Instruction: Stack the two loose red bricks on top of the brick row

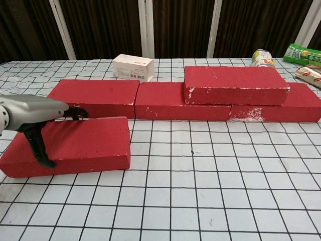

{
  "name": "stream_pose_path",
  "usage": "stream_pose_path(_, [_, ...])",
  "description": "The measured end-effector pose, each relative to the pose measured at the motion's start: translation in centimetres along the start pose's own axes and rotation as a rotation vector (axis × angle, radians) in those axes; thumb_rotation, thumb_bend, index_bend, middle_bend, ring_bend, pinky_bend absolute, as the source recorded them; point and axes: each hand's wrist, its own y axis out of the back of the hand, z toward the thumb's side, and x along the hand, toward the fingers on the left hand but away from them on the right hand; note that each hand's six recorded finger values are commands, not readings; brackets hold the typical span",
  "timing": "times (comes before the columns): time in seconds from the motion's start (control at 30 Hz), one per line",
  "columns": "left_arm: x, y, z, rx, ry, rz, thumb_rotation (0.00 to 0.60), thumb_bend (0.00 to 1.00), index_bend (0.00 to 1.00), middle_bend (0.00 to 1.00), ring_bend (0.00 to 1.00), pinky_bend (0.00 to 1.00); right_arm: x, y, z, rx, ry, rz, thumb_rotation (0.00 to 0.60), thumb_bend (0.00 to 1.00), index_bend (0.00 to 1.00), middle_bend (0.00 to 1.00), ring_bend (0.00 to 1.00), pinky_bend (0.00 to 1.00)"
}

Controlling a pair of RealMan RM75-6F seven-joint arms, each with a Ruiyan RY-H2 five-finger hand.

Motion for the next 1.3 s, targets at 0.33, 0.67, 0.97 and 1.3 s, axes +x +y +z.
stream_pose_path(0.33, [0.2, 1.2, -0.4, 0.002, 0.022, 0.040, 0.600, 0.00, 0.16, 0.26, 0.09, 0.24, 0.1, 0.1, -0.2, -0.006, -0.009, 0.000, 0.600, 0.15, 0.00, 0.01, 0.00, 0.00])
stream_pose_path(0.67, [-0.2, 5.1, 1.0, -0.027, -0.065, 0.129, 0.600, 0.00, 0.19, 0.26, 0.09, 0.20, -0.2, 0.0, -0.5, -0.014, -0.031, 0.006, 0.600, 0.15, 0.00, 0.01, 0.00, 0.00])
stream_pose_path(0.97, [0.4, 11.2, 2.9, 0.040, -0.077, 0.185, 0.600, 0.00, 0.19, 0.23, 0.08, 0.18, -0.7, -0.4, -0.8, 0.008, -0.055, 0.015, 0.600, 0.15, 0.00, 0.01, 0.00, 0.00])
stream_pose_path(1.3, [4.5, 15.4, 4.2, 0.074, -0.074, 0.179, 0.600, 0.00, 0.18, 0.22, 0.08, 0.17, -1.8, -0.4, -1.4, 0.035, -0.109, -0.018, 0.600, 0.15, 0.00, 0.01, 0.00, 0.00])
